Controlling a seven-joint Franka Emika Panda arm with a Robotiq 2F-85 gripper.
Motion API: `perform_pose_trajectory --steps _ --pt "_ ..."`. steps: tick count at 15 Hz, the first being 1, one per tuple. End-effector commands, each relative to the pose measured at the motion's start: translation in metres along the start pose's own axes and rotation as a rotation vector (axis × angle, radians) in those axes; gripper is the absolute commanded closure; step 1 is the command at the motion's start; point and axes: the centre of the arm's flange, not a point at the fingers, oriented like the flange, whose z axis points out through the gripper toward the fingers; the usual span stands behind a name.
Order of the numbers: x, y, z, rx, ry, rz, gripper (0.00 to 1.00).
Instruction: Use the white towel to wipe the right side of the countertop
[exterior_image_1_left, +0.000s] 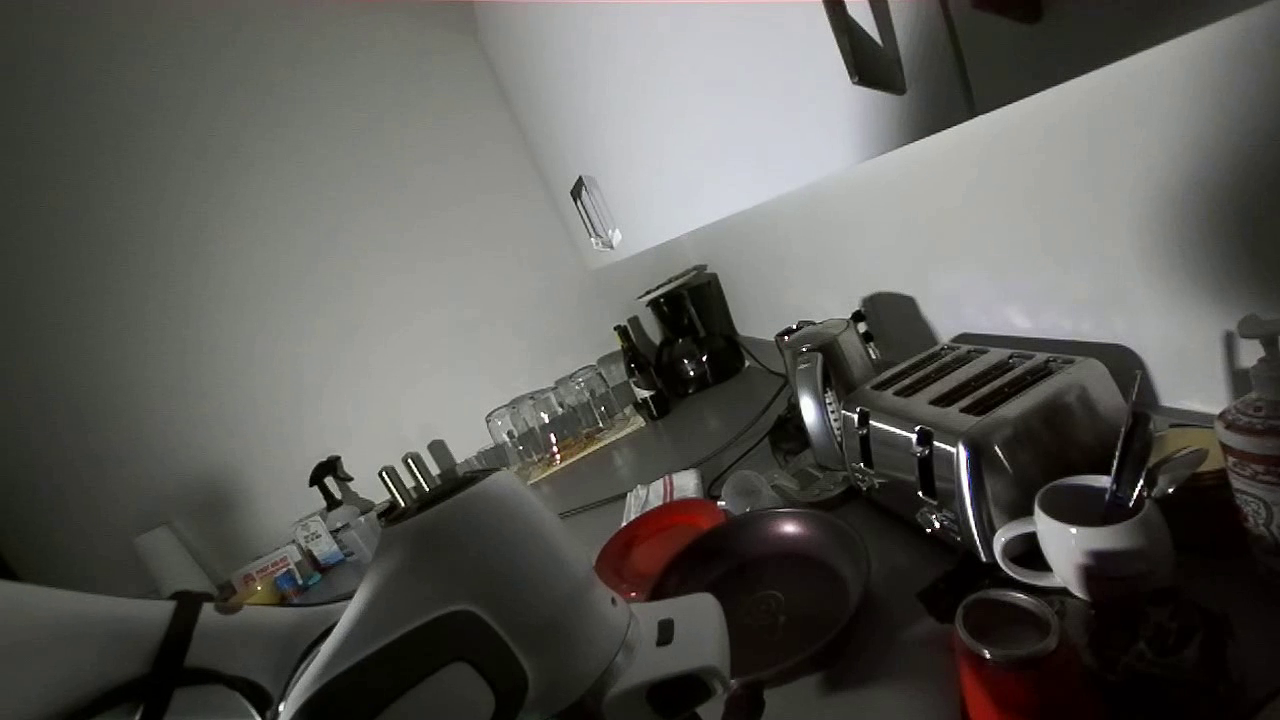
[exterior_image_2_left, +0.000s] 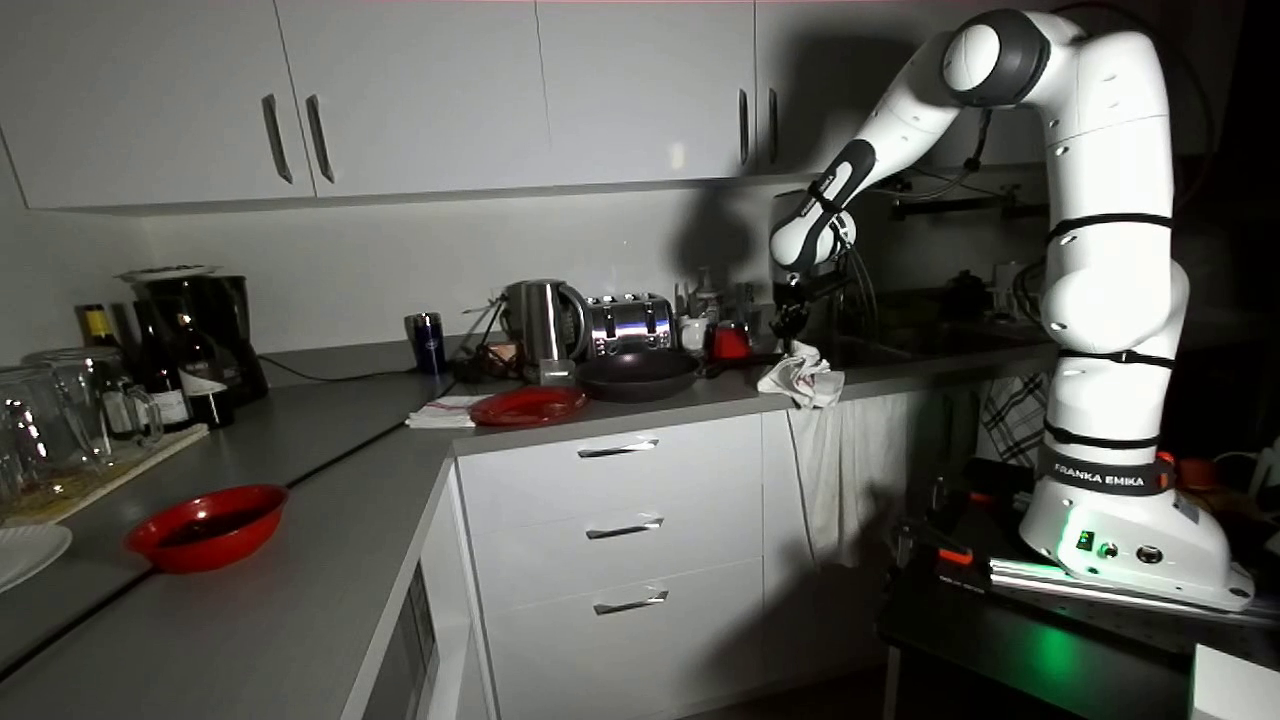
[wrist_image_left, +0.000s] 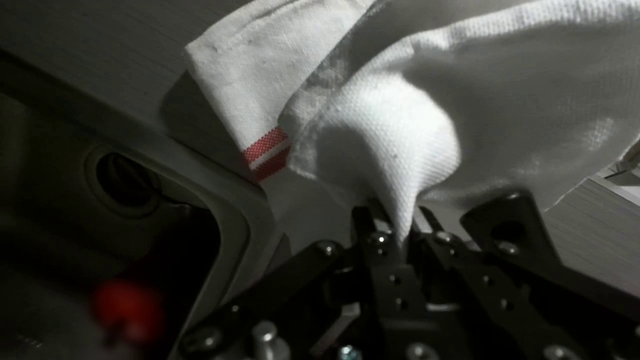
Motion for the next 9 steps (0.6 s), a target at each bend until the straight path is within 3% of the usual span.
perform_pose_trajectory --steps 1,9 --pt "0.001 0.033 0.005 0.006 -0.017 0.072 0.95" --pt "-0.033 0.161 0.037 0.029 -0.093 0.424 0.95"
